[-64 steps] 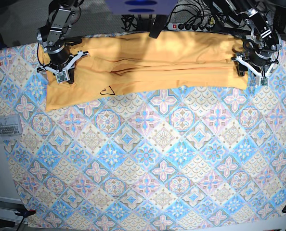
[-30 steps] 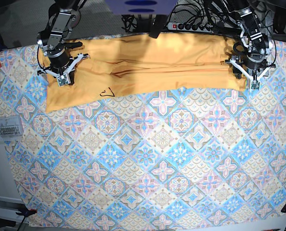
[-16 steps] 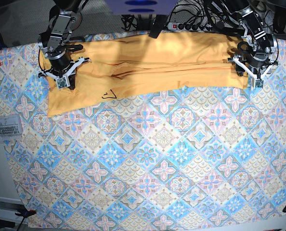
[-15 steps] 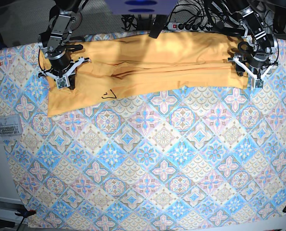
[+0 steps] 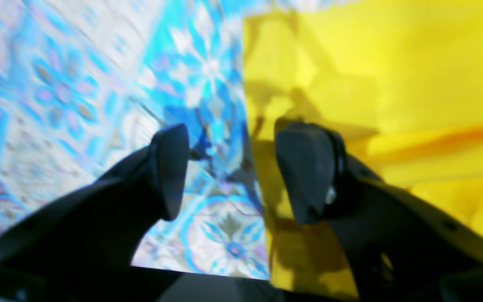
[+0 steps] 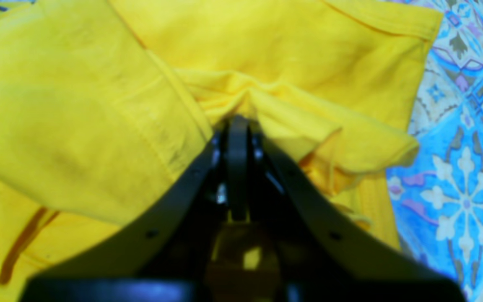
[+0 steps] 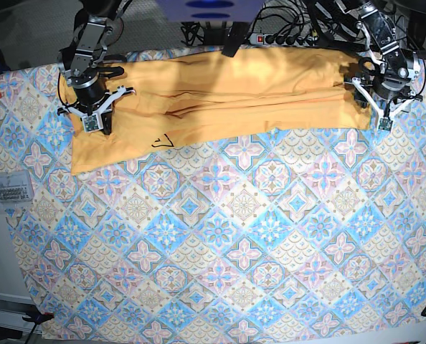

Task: Fold the T-shirt properly
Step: 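Adjust the left gripper's hold on the shirt's end near the collar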

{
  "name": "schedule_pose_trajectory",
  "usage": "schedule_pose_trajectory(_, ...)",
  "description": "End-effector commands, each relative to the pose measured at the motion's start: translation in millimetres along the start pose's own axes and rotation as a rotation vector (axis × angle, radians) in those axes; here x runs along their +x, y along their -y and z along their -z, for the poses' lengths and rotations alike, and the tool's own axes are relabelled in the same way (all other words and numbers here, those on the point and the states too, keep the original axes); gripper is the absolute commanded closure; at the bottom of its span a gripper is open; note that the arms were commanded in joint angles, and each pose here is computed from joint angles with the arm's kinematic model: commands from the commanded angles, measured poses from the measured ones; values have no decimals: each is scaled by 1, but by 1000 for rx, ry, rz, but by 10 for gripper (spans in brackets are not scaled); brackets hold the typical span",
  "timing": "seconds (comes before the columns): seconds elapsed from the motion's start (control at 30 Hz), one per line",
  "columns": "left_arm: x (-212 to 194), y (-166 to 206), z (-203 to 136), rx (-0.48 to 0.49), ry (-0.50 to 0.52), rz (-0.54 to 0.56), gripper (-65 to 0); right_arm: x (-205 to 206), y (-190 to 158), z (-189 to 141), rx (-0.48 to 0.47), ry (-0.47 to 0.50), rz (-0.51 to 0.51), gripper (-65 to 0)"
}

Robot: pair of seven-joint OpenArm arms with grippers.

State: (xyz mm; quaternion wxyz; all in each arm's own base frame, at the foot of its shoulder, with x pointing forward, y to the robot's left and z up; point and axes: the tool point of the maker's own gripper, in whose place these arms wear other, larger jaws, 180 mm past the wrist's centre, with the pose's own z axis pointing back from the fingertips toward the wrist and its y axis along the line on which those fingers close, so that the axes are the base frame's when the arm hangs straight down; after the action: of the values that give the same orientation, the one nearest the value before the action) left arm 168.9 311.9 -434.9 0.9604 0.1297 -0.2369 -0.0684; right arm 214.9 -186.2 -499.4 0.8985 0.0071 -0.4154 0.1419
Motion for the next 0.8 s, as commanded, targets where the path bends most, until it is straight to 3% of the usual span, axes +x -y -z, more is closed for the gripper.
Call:
schedule_pose_trajectory(0.0, 13, -11, -7, 34, 40, 11, -369, -51, -30, -2, 106, -252, -45, 0)
schedule_pose_trajectory(0.2, 33, -13, -23, 69, 101, 24, -369, -45, -30, 4, 108, -240, -41, 0)
schedule_pose_trajectory(0.37, 26, 0, -29, 55, 94, 10, -369, -44, -30, 5, 108, -239, -41, 0)
schedule_pose_trajectory(0.53, -1, 7, -27, 30, -68, -12, -369, -44, -30, 5, 108, -239, -41, 0)
schedule_pose_trajectory(0.77, -16, 12, -29, -3, -152, -34, -369, -44, -30, 5, 108, -239, -41, 0)
